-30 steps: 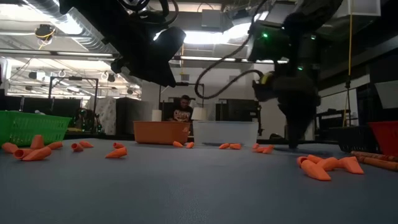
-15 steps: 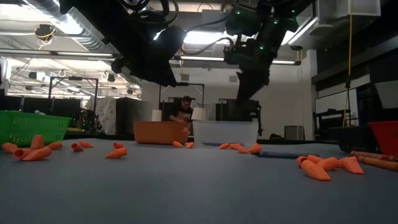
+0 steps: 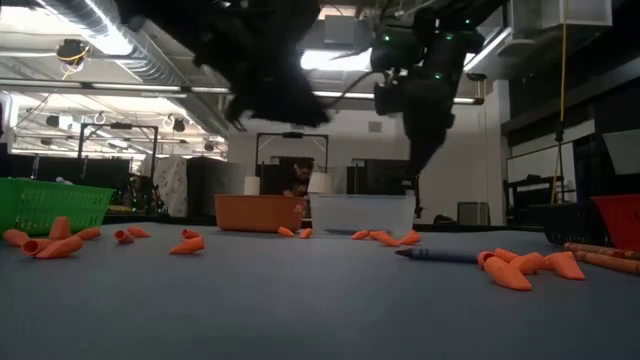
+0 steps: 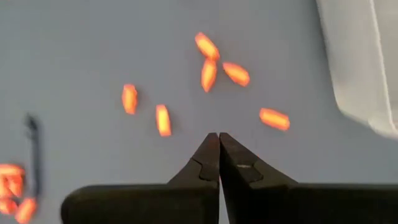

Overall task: Sort crayons
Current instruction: Put the blue crayon into the transparent bin

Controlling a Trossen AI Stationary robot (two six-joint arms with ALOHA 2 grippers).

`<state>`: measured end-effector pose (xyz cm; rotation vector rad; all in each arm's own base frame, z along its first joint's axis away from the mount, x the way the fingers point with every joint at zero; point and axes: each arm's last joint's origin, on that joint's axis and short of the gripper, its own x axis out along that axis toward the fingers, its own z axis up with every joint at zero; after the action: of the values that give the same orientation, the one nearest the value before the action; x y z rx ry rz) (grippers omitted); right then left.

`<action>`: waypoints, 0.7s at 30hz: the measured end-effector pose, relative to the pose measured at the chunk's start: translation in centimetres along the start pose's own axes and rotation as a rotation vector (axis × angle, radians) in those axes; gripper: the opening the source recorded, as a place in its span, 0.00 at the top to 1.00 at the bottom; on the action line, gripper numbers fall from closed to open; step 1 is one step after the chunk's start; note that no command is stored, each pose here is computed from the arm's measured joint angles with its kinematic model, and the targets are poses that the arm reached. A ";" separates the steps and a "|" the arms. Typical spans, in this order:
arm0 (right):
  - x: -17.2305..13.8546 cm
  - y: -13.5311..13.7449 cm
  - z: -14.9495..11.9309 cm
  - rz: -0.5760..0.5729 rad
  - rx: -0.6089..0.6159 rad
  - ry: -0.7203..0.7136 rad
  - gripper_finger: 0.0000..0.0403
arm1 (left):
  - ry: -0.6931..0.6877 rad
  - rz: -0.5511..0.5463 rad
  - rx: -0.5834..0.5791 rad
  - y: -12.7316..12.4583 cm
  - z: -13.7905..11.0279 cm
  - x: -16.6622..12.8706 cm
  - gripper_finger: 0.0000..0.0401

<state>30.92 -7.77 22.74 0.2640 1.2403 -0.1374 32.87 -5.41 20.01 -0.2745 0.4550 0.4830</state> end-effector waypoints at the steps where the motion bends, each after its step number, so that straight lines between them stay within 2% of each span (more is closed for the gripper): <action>1: 0.0 0.0 -0.2 -0.007 -0.008 0.023 1.00 | -0.018 -0.052 0.017 -0.4 0.0 0.4 0.78; 6: -1.1 0.1 -1.3 -0.007 -0.038 0.090 1.00 | -0.093 -0.275 0.114 -2.0 -0.5 2.3 0.78; 10: -2.3 0.2 -1.7 -0.012 -0.059 0.075 1.00 | -0.119 -0.413 0.162 -2.6 -1.5 3.8 0.78; 15: -3.3 0.3 -2.2 -0.012 -0.058 0.074 1.00 | -0.098 -0.455 0.214 -2.9 -3.5 5.5 0.78; 21: -4.1 0.4 -2.7 -0.014 -0.055 0.085 1.00 | -0.108 -0.461 0.214 -3.2 -5.2 7.4 0.78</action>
<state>27.21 -6.80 25.85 0.2153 1.3285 -0.1044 38.49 -7.20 12.39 -0.1386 0.3209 -0.0027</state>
